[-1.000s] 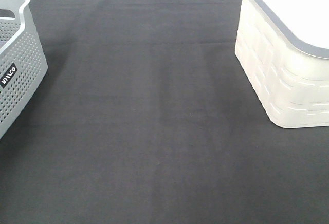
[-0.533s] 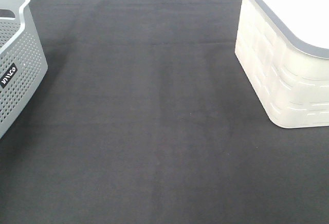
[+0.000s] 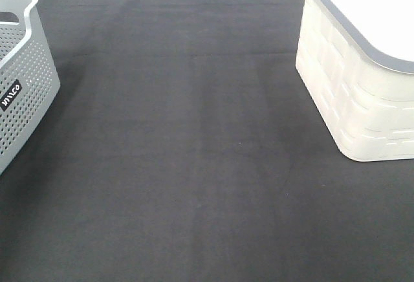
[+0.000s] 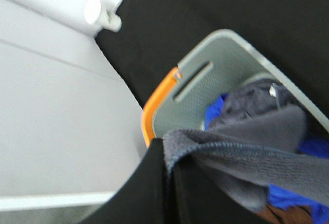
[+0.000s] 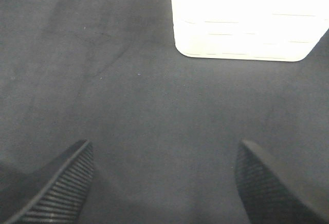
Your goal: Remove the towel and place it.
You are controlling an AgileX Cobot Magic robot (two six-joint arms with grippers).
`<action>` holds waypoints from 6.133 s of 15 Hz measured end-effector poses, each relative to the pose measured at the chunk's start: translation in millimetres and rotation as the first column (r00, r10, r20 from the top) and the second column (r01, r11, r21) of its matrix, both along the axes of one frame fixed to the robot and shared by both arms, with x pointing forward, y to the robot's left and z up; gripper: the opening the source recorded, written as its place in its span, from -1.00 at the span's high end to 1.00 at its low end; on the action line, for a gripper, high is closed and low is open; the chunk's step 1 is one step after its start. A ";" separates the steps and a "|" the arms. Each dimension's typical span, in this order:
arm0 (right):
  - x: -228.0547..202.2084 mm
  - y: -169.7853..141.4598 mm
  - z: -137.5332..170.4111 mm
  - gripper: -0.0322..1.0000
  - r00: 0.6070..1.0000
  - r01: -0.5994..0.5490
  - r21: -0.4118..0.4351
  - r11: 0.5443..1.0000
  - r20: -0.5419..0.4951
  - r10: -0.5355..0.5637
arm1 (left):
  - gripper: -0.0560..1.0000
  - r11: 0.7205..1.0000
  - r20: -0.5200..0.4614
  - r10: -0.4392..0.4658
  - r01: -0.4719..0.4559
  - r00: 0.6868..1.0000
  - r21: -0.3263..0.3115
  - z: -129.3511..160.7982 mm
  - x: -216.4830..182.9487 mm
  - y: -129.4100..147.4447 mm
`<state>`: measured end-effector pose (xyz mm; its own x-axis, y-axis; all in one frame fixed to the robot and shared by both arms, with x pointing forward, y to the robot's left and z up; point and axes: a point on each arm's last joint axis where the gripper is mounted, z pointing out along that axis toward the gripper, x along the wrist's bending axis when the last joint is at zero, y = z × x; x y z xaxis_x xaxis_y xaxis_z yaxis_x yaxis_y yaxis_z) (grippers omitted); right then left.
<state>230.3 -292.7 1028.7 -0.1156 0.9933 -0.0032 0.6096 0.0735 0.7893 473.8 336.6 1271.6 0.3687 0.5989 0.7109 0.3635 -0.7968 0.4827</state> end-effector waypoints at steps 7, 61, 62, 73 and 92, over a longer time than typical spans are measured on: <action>13.3 12.7 25.3 -0.49 0.991 -0.119 0.069 0.990 0.075 0.114 | 0.89 0.968 0.366 -0.251 0.229 0.896 0.101 45.3 23.4 -60.0; 273.6 127.8 10.1 -0.49 0.378 -0.922 0.284 0.263 0.513 0.771 | 0.89 0.584 0.250 -0.805 0.790 0.537 0.184 -21.2 54.6 -307.9; 277.6 130.1 1.4 -0.49 0.397 -0.912 0.305 0.274 0.491 0.775 | 0.89 0.584 0.249 -0.806 0.791 0.537 0.183 -21.3 54.6 -307.9; 262.9 123.0 40.2 -0.49 0.422 -0.905 0.195 0.377 0.516 0.745 | 0.89 0.581 0.236 -0.809 0.793 0.539 0.181 -22.5 54.3 -307.8; 290.4 137.2 36.8 -0.49 0.412 -0.898 0.348 0.269 0.451 0.792 | 0.89 0.576 0.214 -0.814 0.798 0.540 0.175 -24.9 53.9 -307.8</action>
<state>520.7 -155.5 1065.6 -0.9403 0.1775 0.2904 0.3064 0.0697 0.9494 527.7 28.7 1246.7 0.4888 0.0994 0.8667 -0.5678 -0.7180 0.4026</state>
